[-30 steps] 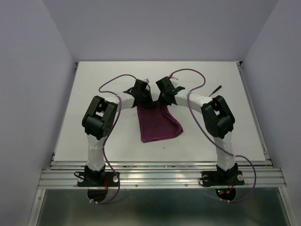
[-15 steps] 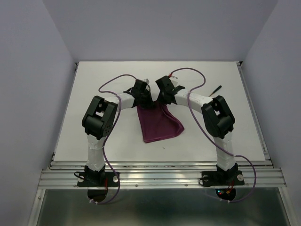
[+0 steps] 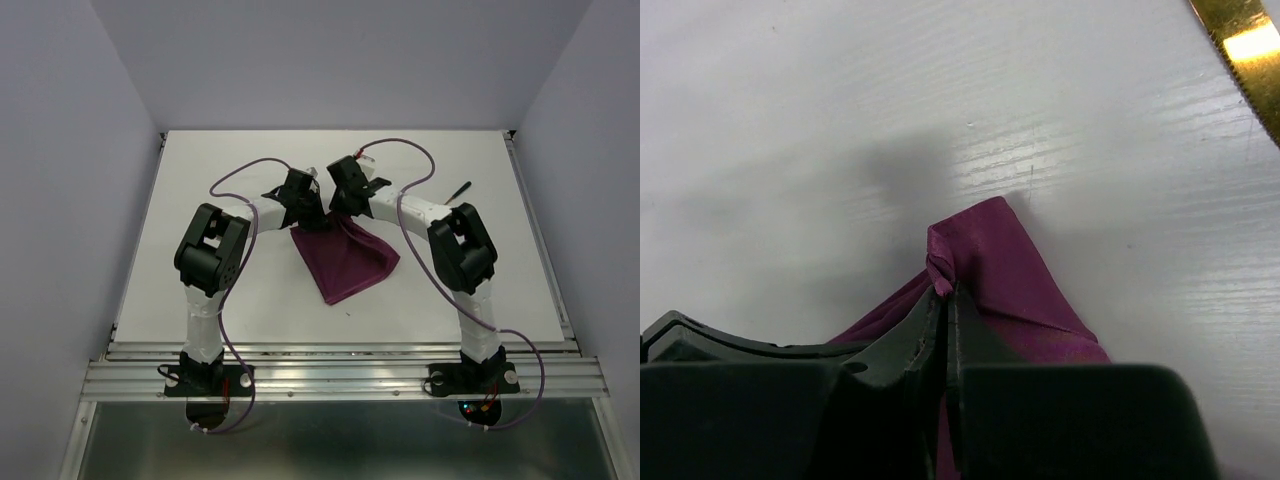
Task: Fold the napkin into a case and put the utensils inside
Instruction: Fold the lower triangle-folded napkin at the center of the board.
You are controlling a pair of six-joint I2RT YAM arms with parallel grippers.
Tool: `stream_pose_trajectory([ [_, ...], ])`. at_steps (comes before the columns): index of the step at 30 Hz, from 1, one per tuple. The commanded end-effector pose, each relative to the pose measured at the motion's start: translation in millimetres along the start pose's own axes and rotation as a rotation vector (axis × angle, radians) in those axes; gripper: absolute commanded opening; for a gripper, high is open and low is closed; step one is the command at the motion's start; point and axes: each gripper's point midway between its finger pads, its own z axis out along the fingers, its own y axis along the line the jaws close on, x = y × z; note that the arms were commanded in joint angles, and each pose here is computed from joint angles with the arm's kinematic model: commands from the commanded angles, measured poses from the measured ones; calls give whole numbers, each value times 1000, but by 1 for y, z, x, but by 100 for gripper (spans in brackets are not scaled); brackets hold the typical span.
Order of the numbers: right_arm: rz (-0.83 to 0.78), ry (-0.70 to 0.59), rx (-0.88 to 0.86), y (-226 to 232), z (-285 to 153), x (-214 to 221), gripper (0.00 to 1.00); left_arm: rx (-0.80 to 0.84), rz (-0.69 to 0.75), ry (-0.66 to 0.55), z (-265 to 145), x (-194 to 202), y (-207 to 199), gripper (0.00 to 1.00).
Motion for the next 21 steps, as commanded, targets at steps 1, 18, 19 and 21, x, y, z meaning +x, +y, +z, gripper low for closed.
stream_pose_trajectory([
  [1, 10, -28, -5, 14, 5, 2, 1, -151, -8, 139, 6, 49, 48, 0],
  [18, -2, 3, 63, -7, 27, 25, 1, -145, -10, 97, -12, 34, 41, 0],
  [19, -3, 3, 63, -7, 27, 25, 1, -147, -11, 91, -14, 32, 41, 0],
  [21, -4, 6, 64, -7, 28, 26, 1, -141, -9, 79, -19, 28, 36, 0],
])
